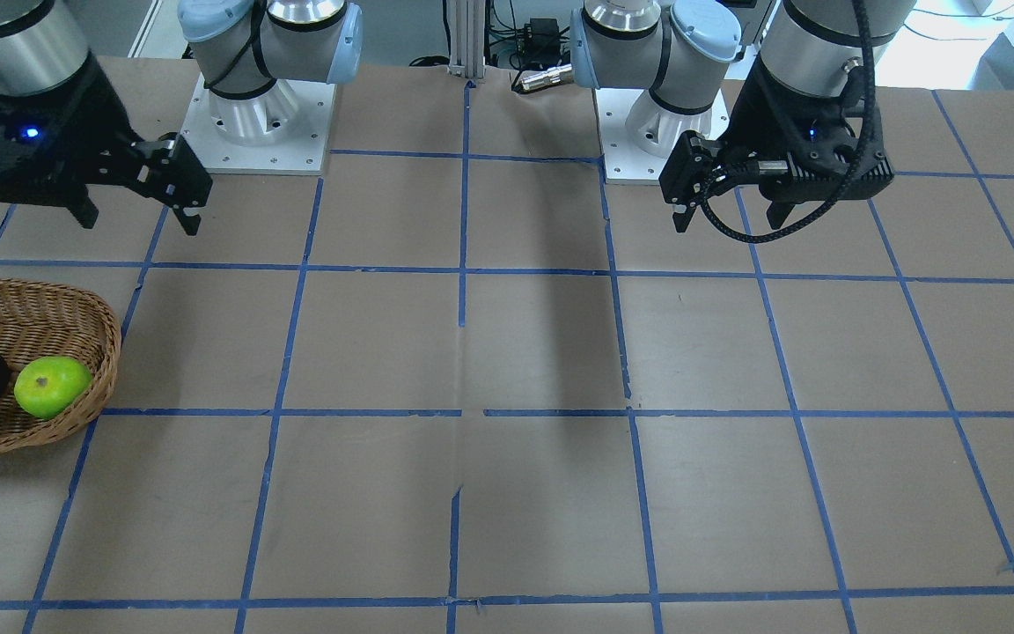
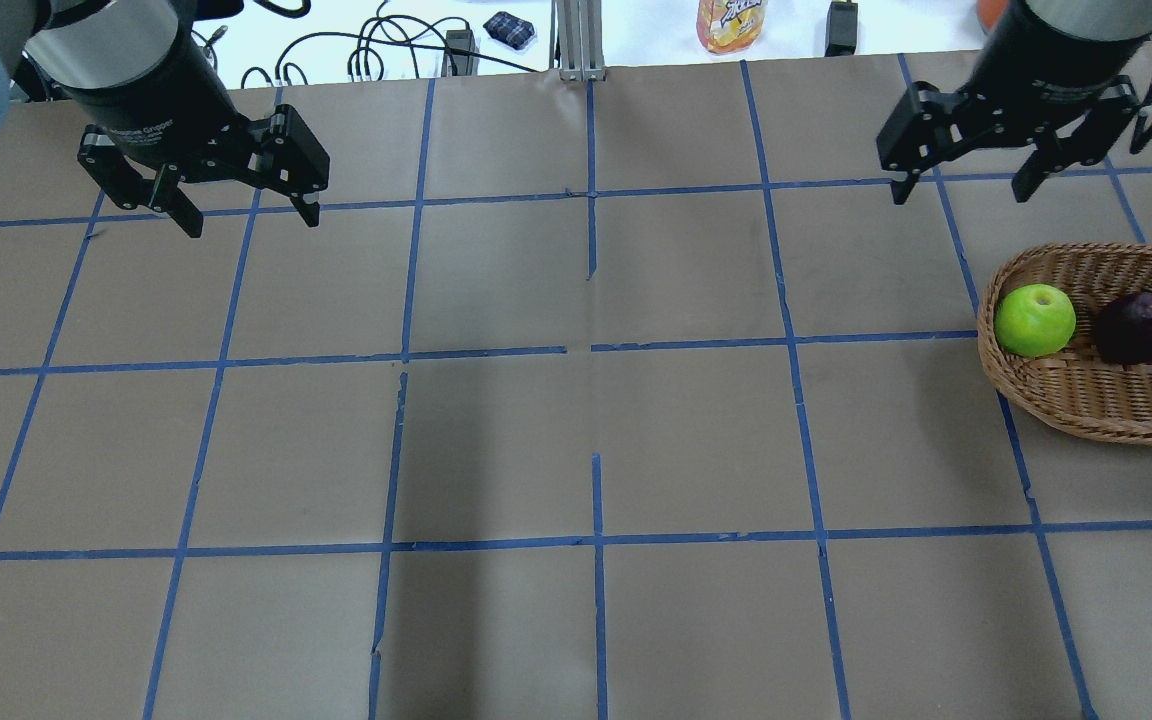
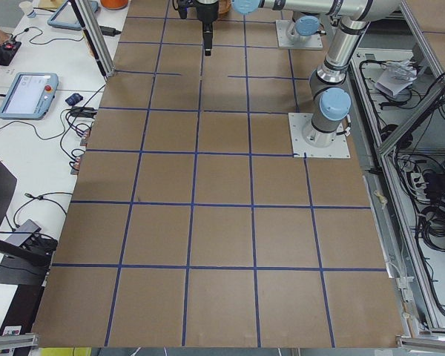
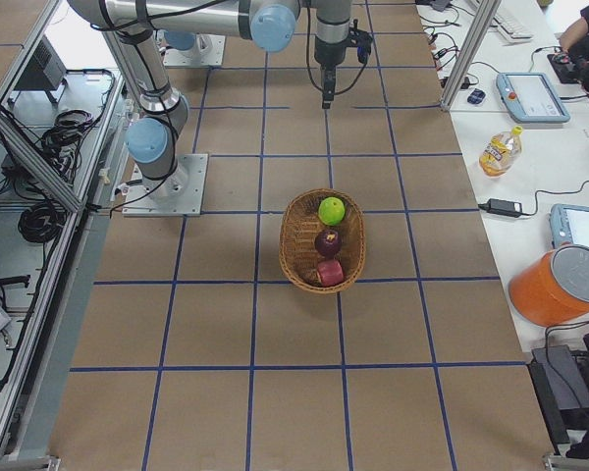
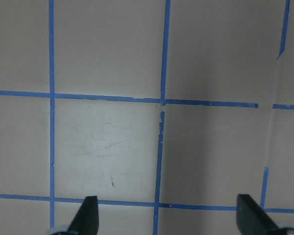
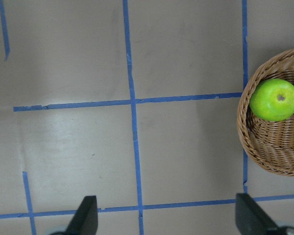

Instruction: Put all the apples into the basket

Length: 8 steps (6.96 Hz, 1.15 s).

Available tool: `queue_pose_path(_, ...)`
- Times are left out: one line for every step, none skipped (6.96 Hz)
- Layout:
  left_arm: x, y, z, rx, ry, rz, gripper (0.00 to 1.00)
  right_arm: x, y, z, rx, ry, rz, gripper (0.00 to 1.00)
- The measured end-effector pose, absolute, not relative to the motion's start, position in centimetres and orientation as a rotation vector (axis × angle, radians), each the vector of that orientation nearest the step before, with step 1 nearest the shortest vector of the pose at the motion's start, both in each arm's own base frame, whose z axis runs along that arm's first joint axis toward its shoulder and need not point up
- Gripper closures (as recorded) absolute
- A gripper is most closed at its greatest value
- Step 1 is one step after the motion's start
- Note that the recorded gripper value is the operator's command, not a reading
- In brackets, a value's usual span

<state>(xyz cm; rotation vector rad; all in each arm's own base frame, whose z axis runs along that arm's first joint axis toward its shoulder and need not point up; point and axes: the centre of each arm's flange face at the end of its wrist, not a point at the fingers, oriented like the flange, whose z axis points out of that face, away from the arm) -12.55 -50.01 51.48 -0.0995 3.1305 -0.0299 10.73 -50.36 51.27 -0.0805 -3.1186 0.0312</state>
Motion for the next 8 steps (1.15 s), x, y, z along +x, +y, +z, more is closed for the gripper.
queue_pose_path(-12.6, -50.0, 51.5, -0.099, 3.131, -0.030, 0.00, 12.4, -50.0, 51.6, -0.081, -3.119, 0.034, 0.00)
queue_pose_path(-12.6, -50.0, 51.5, -0.099, 3.131, -0.029, 0.00, 13.0, -49.8, 51.6, -0.080, -3.122, 0.030, 0.00)
queue_pose_path(-12.6, -50.0, 51.4, -0.099, 3.131, -0.029, 0.00, 13.2, -49.7, 51.5, -0.079, -3.128, 0.026, 0.00)
queue_pose_path(-12.6, -50.0, 51.4, -0.099, 3.131, -0.029, 0.00, 13.4, -49.7, 51.4, -0.078, -3.132, 0.023, 0.00)
queue_pose_path(-12.6, -50.0, 51.4, -0.099, 3.131, -0.029, 0.00, 13.4, -49.7, 51.4, -0.078, -3.133, 0.023, 0.00)
queue_pose_path(-12.6, -50.0, 51.4, -0.100, 3.131, -0.028, 0.00, 13.4, -49.8, 51.4, -0.078, -3.133, 0.024, 0.00)
queue_pose_path(-12.6, -50.0, 51.4, -0.099, 3.131, -0.027, 0.00, 13.4, -49.8, 51.4, -0.078, -3.133, 0.025, 0.00)
queue_pose_path(-12.6, -50.0, 51.4, -0.099, 3.131, -0.026, 0.00, 13.4, -49.8, 51.4, -0.078, -3.133, 0.027, 0.00)
